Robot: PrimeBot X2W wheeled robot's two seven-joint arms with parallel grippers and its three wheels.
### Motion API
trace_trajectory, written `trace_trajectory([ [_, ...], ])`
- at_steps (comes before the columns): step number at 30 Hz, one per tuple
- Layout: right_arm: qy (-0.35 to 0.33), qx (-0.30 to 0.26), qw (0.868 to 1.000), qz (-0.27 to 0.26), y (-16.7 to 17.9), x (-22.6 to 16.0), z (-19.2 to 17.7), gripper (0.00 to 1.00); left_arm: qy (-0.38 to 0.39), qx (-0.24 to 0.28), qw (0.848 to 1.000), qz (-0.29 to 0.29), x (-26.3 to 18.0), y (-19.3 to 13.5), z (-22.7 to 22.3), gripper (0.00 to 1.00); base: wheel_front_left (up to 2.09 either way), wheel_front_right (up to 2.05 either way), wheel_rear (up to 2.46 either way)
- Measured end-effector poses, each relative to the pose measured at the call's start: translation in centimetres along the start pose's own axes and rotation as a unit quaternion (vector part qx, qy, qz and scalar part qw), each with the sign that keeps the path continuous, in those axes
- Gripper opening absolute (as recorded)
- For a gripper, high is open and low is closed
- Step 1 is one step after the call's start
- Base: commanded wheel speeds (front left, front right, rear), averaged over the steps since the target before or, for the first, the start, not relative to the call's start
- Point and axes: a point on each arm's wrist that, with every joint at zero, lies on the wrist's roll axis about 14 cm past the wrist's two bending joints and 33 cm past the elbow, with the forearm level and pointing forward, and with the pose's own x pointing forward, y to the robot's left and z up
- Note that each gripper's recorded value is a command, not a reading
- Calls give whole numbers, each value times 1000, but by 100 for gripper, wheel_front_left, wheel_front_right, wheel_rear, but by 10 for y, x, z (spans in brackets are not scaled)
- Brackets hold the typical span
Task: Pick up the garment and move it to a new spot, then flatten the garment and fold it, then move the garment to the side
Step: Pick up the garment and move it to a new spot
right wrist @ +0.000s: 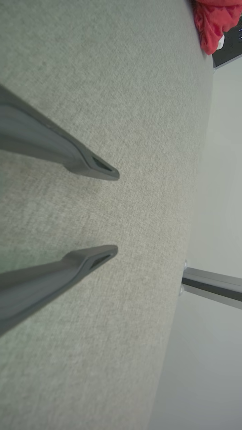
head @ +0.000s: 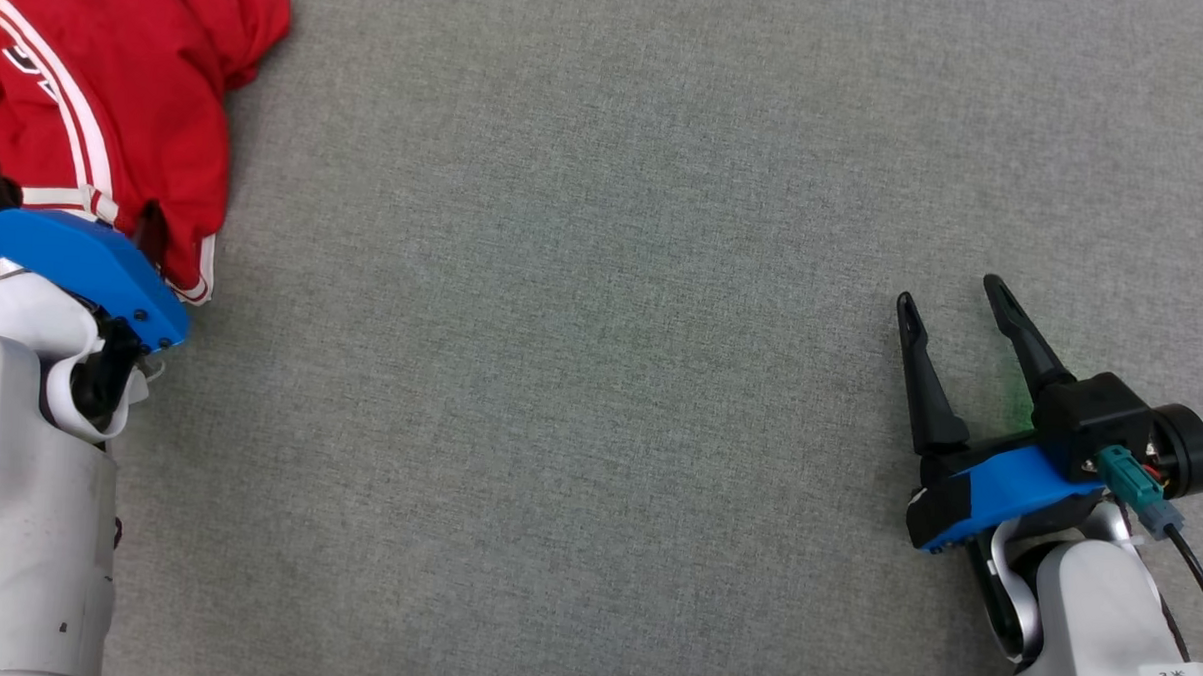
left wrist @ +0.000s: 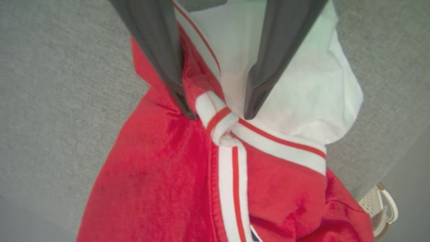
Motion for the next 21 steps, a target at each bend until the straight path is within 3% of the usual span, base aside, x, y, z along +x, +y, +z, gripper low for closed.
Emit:
trace_trajectory([
  [1,-1,1,1000,1,1,1,1,100,-5,-2,1000,-5,0,-3,1,0,0,0,0],
  [5,-7,8,1000,7,5,0,4,100,-38,11,999,-11,-5,-5,15,0,0,0,0],
  [13,-36,15,999,-1,2,-13,25,100,-153,72,986,-15,-37,-9,87,0,0,0,0],
  [21,-52,34,998,-25,-7,-48,36,100,-268,133,950,-93,-91,-82,161,0,0,0,0],
])
